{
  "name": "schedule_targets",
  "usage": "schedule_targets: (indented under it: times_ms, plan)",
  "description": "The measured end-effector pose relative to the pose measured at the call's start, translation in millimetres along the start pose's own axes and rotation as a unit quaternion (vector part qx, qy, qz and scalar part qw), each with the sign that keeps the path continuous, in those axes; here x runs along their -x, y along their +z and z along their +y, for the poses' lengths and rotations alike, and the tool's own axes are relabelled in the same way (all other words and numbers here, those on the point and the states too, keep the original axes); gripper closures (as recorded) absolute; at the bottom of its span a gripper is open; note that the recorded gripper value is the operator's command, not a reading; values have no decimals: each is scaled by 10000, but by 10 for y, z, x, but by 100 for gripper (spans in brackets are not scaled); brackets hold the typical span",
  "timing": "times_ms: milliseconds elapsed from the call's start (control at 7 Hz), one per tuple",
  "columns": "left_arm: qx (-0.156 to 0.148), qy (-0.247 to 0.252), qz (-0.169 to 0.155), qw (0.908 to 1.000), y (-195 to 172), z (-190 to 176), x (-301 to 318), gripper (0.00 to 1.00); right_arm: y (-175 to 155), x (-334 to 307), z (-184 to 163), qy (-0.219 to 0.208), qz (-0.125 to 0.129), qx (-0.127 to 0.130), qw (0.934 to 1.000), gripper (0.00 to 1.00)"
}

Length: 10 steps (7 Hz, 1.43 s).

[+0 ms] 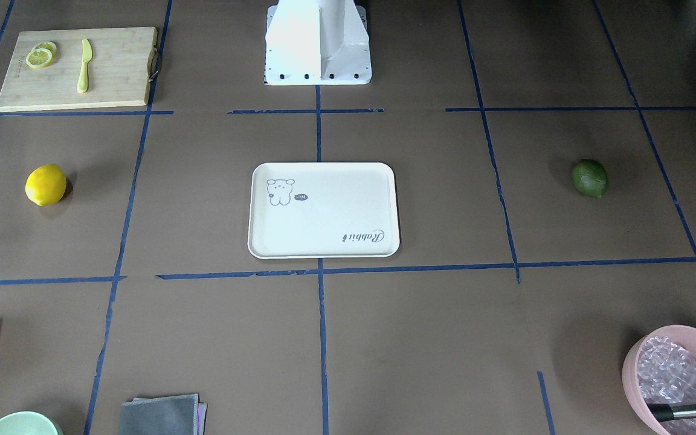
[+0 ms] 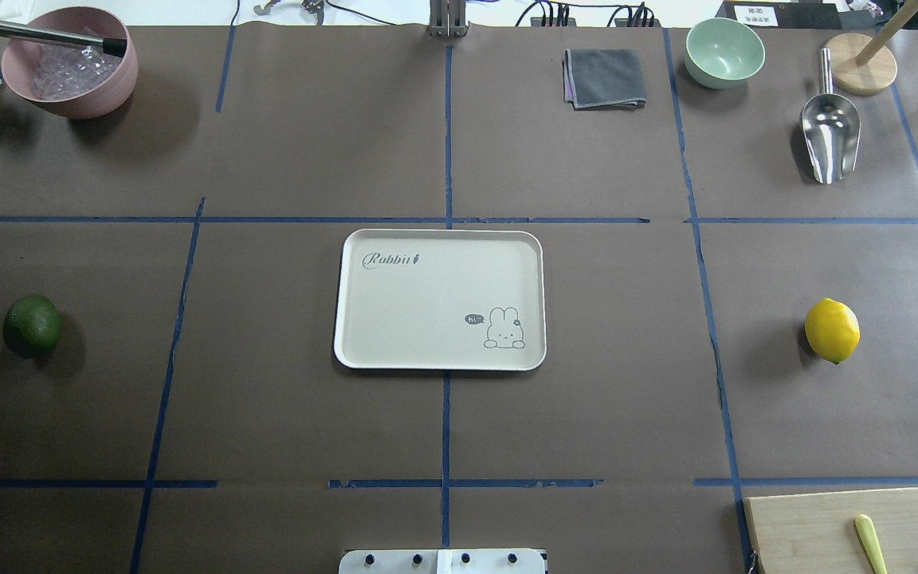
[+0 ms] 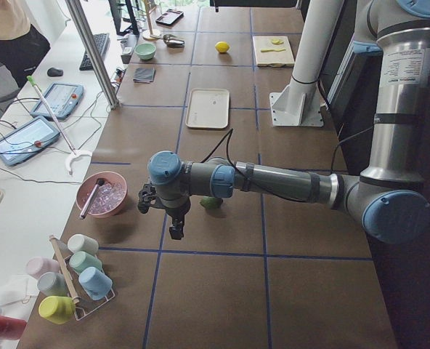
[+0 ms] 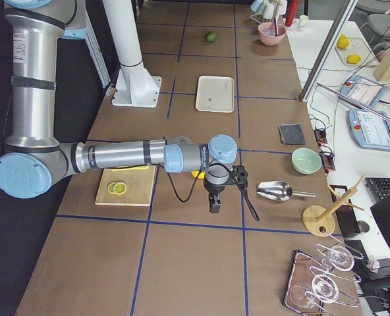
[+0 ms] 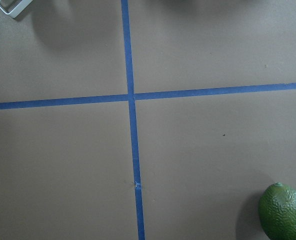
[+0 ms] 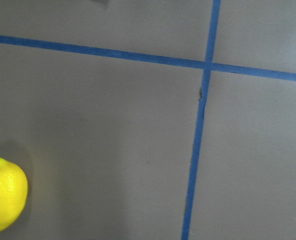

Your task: Place all lemons on tray

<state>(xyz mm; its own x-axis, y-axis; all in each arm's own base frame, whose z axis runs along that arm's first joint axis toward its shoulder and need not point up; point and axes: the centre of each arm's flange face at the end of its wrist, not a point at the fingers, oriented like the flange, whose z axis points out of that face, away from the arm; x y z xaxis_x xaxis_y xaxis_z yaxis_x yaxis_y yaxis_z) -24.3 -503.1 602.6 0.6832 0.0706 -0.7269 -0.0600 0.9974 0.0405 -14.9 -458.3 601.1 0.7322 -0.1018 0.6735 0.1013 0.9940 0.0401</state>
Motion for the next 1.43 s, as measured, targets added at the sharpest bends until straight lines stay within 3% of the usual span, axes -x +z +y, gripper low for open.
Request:
schedule_targets:
  times_ms: [571, 1143, 1429]
  plan:
    - [19, -20, 0, 10000, 18, -1, 20, 0, 459, 991, -79, 354, -97, -199, 9991, 2]
    - [20, -21, -7, 10000, 21, 3, 24, 0, 716, 1641, 1, 441, -214, 7, 9988, 2]
    - [21, -21, -18, 10000, 22, 3, 27, 0, 919, 1839, 75, 288, -37, 103, 9995, 2]
